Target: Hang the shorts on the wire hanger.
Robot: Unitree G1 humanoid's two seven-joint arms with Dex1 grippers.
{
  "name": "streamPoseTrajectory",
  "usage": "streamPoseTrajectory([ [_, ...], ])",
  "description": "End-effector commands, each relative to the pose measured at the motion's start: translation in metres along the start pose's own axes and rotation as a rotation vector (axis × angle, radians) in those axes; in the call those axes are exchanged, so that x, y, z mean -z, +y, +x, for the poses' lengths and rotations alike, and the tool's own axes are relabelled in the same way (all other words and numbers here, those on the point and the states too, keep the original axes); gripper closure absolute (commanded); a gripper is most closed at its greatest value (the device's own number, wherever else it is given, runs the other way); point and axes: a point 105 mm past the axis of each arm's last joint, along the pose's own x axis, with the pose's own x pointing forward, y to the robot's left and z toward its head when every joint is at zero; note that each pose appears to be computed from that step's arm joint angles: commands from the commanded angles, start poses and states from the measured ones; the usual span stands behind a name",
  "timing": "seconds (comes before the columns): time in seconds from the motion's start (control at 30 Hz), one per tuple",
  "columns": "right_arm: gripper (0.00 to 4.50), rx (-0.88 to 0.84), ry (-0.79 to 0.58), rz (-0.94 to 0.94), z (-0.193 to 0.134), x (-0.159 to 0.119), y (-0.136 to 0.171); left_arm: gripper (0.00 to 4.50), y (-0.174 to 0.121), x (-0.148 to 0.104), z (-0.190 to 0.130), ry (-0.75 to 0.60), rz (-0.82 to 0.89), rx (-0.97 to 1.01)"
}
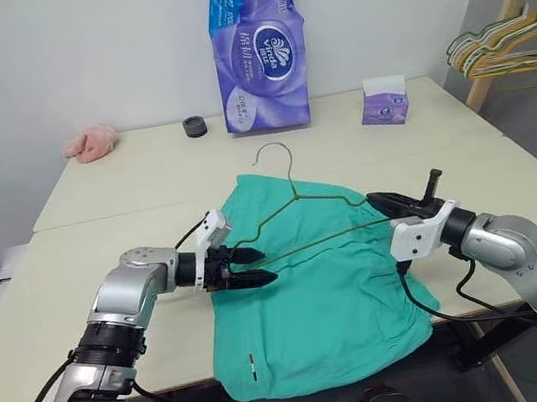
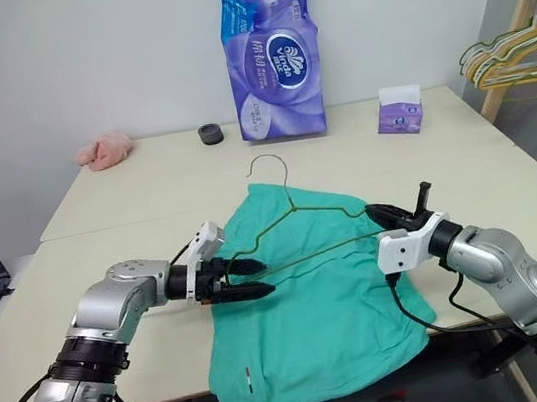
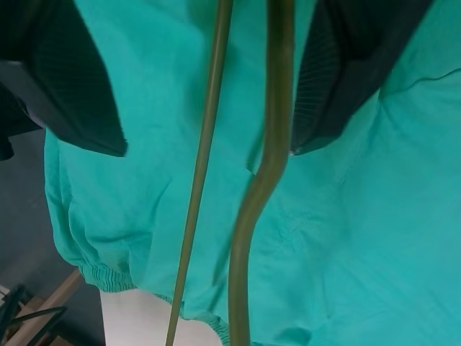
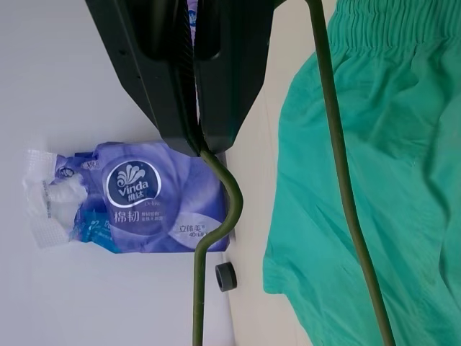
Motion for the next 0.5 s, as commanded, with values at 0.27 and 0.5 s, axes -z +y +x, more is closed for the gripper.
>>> streamPoseTrajectory([
  [0.27,4.5,0.109,-0.059,0.005,-0.001,-0.014,-0.026,4.25,-0.017,-0.002,0.006,-0.007,0.016,0.067],
  [0.5,4.5,0.064,-0.099,-0.046,-0.003,-0.02,-0.023,4.49,-0.019,-0.002,0.008,-0.017,0.011,0.068],
])
